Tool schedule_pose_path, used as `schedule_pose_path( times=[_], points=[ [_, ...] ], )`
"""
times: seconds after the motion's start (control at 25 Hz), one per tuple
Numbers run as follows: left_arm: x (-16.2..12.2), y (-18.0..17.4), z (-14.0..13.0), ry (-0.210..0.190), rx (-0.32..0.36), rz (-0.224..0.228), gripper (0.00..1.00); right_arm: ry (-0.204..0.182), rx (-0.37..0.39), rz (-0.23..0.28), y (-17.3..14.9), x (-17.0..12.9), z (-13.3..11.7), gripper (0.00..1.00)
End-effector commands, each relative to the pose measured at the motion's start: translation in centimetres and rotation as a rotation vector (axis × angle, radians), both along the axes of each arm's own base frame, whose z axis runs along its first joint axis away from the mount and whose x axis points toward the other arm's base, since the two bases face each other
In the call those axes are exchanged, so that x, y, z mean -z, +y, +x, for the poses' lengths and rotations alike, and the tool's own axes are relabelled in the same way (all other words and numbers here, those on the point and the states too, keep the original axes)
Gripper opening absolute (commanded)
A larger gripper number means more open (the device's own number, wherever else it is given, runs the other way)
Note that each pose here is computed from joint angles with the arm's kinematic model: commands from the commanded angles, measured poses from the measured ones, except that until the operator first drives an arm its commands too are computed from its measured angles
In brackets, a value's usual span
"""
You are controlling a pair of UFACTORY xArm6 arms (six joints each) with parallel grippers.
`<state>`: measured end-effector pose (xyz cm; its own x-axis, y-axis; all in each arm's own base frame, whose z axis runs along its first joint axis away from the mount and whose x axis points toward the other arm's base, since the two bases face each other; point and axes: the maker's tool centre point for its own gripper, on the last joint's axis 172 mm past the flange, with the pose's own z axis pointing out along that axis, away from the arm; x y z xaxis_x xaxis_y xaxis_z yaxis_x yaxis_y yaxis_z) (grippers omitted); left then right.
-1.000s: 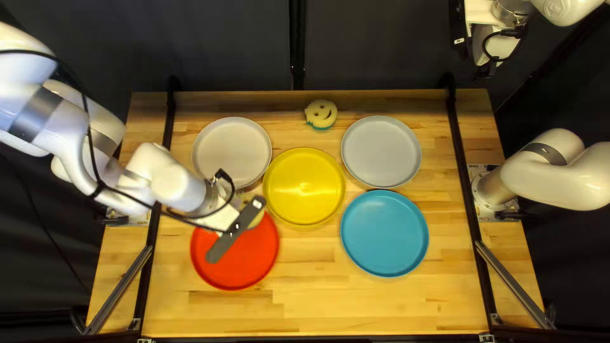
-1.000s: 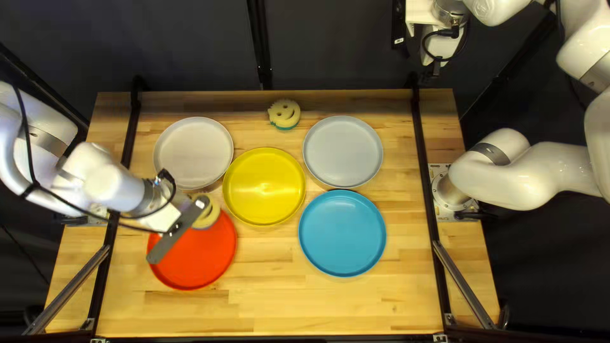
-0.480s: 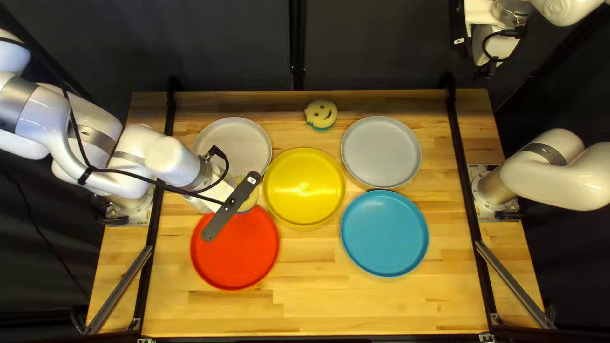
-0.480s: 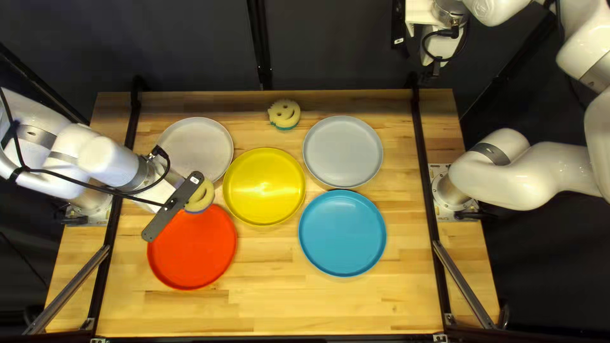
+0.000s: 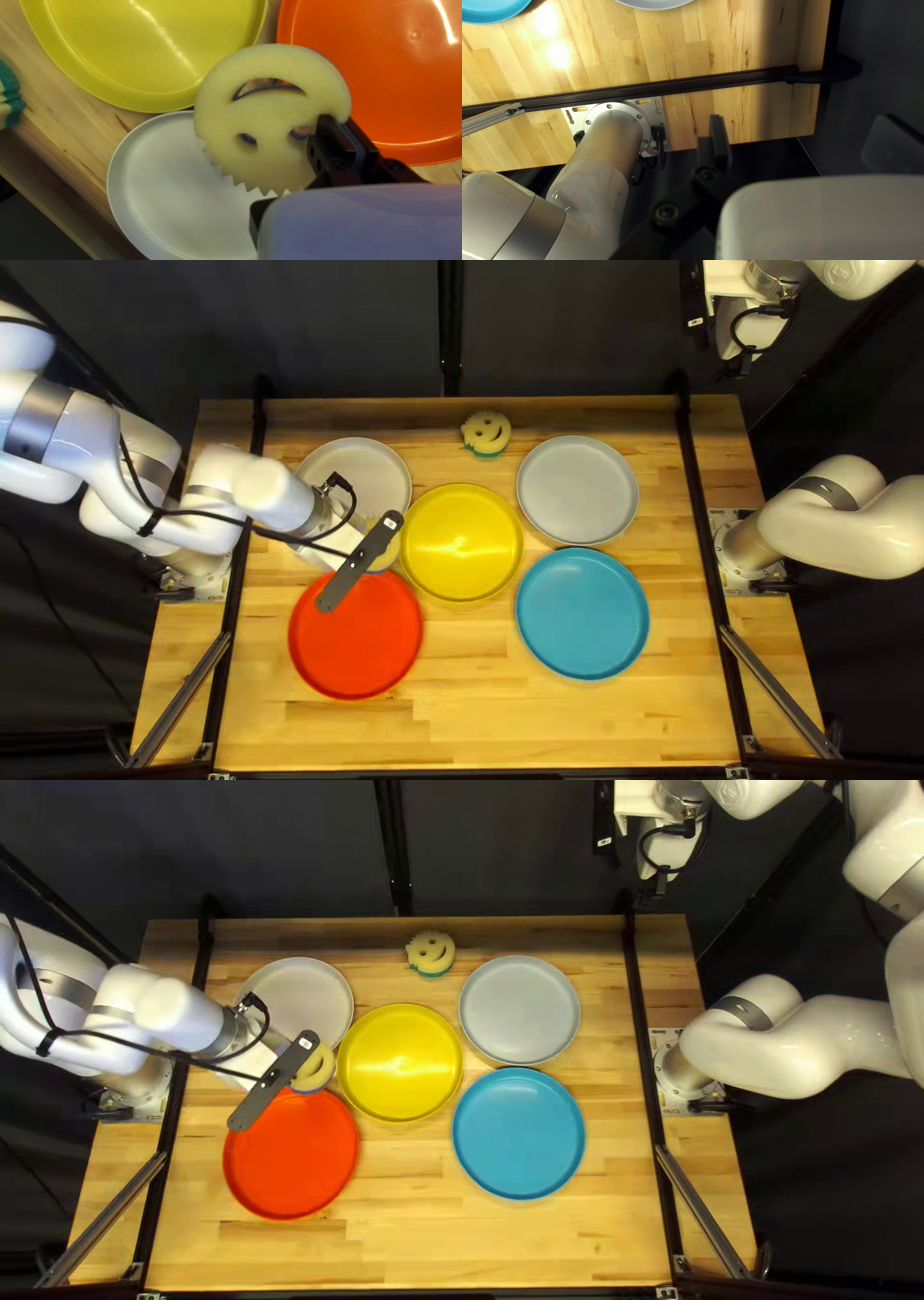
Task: Pick up sponge and scrub the plate
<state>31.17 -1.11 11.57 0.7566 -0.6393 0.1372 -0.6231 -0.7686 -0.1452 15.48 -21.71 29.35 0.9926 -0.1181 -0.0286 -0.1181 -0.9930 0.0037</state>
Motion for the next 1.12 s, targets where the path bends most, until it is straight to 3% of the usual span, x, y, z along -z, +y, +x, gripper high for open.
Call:
schedule_pose_path(
  times=[0.04, 0.32, 0.56, 1.12],
  points=[
    [0.8, 2.4, -1.3, 0.017, -0.021, 0.007, 0.00, 0.000, 0.000, 0.000, 0.0, 0.0, 0.0, 1.00],
    [3.6, 5.6, -3.5, 0.060, -0.042, 0.024, 0.00, 0.000, 0.000, 0.000, 0.0, 0.0, 0.0, 1.00],
    [5.3, 6.2, -4.9, 0.097, -0.045, 0.041, 0.00, 0.000, 0.000, 0.000, 0.0, 0.0, 0.0, 1.00],
    [6.2, 6.0, -2.1, 0.089, -0.019, 0.037, 0.00, 0.000, 0.000, 0.000, 0.0, 0.0, 0.0, 1.00]
  ],
)
